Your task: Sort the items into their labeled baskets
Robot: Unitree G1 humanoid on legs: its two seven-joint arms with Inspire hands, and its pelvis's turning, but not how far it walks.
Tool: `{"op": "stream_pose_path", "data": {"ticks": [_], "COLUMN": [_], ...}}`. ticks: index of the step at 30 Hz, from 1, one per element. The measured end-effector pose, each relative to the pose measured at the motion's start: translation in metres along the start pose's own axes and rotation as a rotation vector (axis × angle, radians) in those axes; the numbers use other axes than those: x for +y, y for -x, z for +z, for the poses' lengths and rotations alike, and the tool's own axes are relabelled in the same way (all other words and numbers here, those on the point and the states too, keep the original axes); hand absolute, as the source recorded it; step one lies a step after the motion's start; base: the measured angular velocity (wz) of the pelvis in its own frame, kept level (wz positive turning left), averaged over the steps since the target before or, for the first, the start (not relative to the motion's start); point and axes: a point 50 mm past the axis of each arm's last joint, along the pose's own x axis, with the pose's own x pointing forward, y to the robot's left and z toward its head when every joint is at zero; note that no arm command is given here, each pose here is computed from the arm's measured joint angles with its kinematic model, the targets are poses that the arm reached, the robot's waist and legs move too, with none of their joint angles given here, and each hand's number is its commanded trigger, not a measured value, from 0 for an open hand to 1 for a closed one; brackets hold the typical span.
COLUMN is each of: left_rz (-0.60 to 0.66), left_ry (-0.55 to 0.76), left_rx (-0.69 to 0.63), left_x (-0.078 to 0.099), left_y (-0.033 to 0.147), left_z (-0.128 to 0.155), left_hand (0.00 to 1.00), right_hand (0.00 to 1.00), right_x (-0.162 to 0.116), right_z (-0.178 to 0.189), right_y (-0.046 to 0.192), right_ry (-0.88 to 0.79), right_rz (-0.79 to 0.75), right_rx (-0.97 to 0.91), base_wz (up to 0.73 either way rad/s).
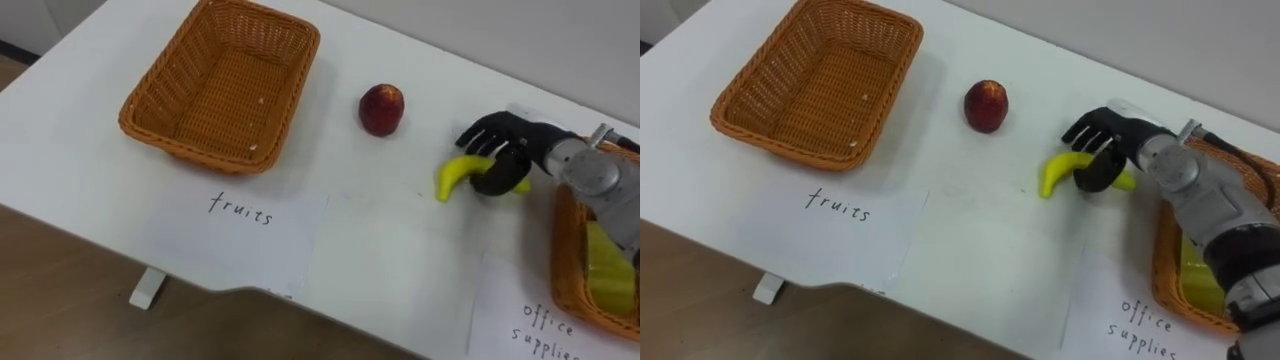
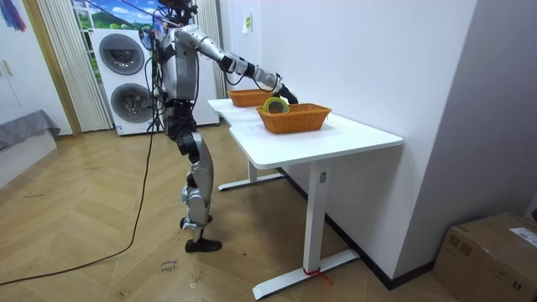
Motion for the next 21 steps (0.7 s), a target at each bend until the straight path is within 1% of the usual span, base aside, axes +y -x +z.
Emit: {"op": "stream_pose_path", "data": {"ticks": [9, 18, 21], "left_rz": [0.014, 0.019, 0.02], "left_ry": [-0.001, -0.004, -0.005], "left_rx": [0.0, 0.01, 0.011], "left_x": [0.0, 0.003, 0.003], "left_y": [0.0, 0.001, 0.001], "left_z": [-0.001, -0.005, -0.005], "left_hand": [0.0, 0.0, 0.0], "right_hand": [1.0, 1.0, 1.0], "right_x": [0.002, 0.016, 0.016], "right_z": [0.001, 0.001, 0.002], "right_y": [0.0, 0.004, 0.004], "right_ry": [0.002, 0.004, 0.005], "right_rz": [0.022, 0.056, 0.056], "right_rx": [-0.008, -0.032, -0.038], "base_wz": [0.0, 0.0, 0.0]}}
